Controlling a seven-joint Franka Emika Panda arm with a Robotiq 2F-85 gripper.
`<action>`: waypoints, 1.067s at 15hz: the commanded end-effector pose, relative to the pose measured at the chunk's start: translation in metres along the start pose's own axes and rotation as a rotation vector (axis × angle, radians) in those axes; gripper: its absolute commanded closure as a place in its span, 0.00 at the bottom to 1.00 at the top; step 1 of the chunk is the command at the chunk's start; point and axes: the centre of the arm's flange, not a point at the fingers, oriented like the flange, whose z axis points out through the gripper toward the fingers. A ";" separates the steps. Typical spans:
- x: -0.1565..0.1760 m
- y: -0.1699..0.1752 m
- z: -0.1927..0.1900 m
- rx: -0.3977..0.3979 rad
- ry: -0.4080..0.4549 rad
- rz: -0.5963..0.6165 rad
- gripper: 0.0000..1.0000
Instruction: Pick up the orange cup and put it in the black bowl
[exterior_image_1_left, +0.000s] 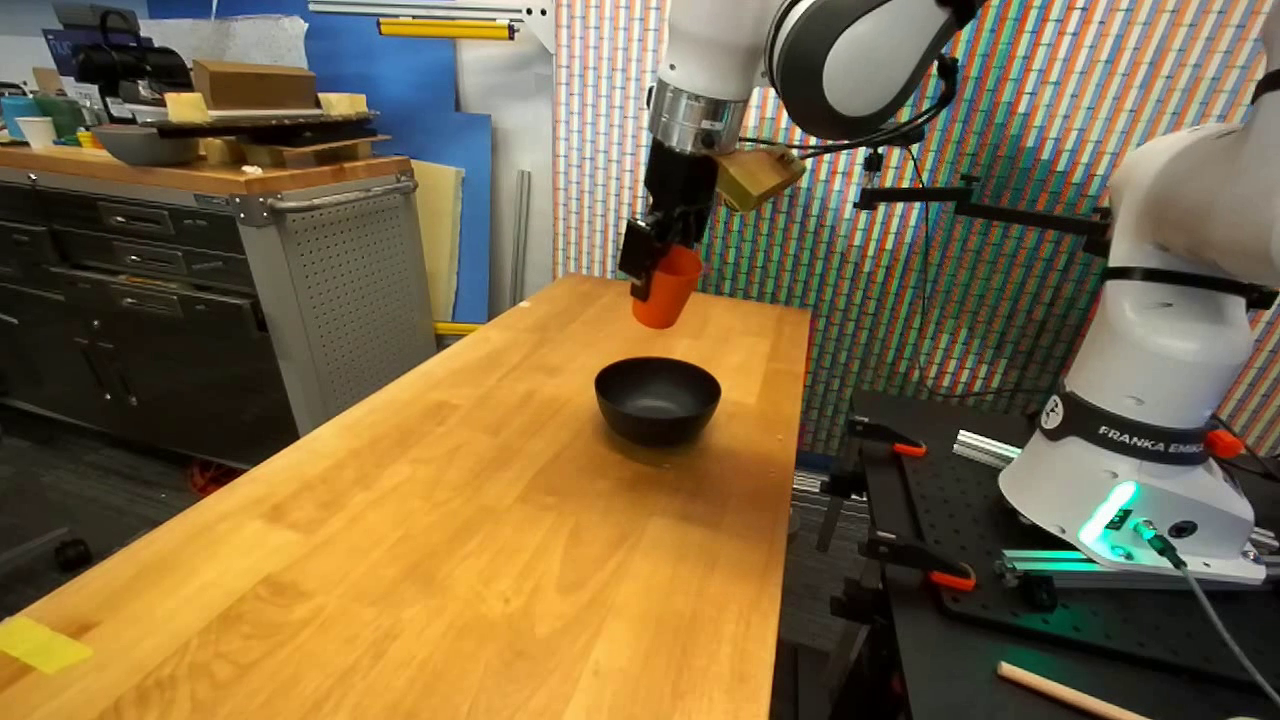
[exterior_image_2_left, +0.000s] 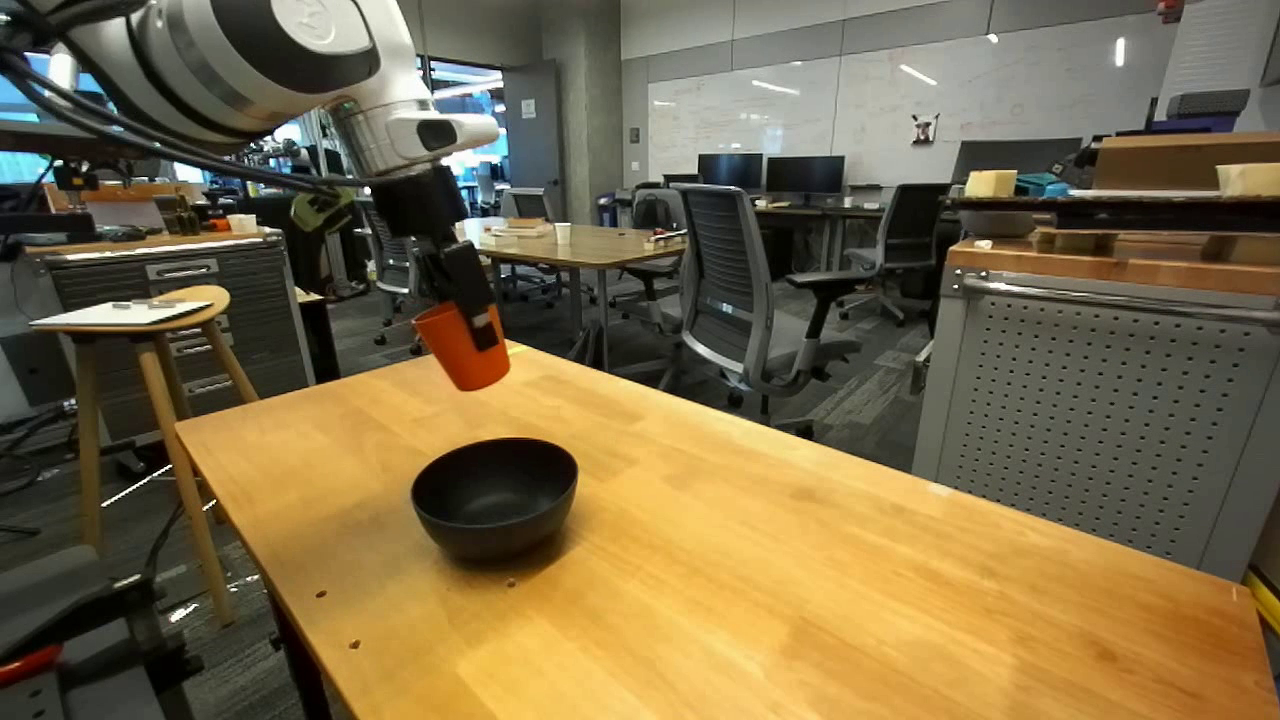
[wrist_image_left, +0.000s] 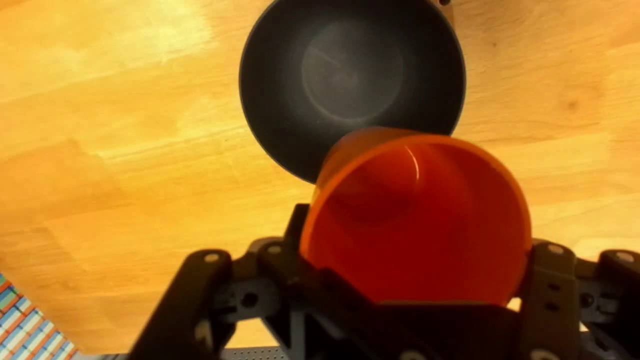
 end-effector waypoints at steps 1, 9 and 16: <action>0.008 0.011 0.035 0.041 -0.049 0.043 0.48; 0.001 0.006 0.121 0.116 -0.175 0.091 0.48; 0.009 0.016 0.147 0.129 -0.194 0.100 0.05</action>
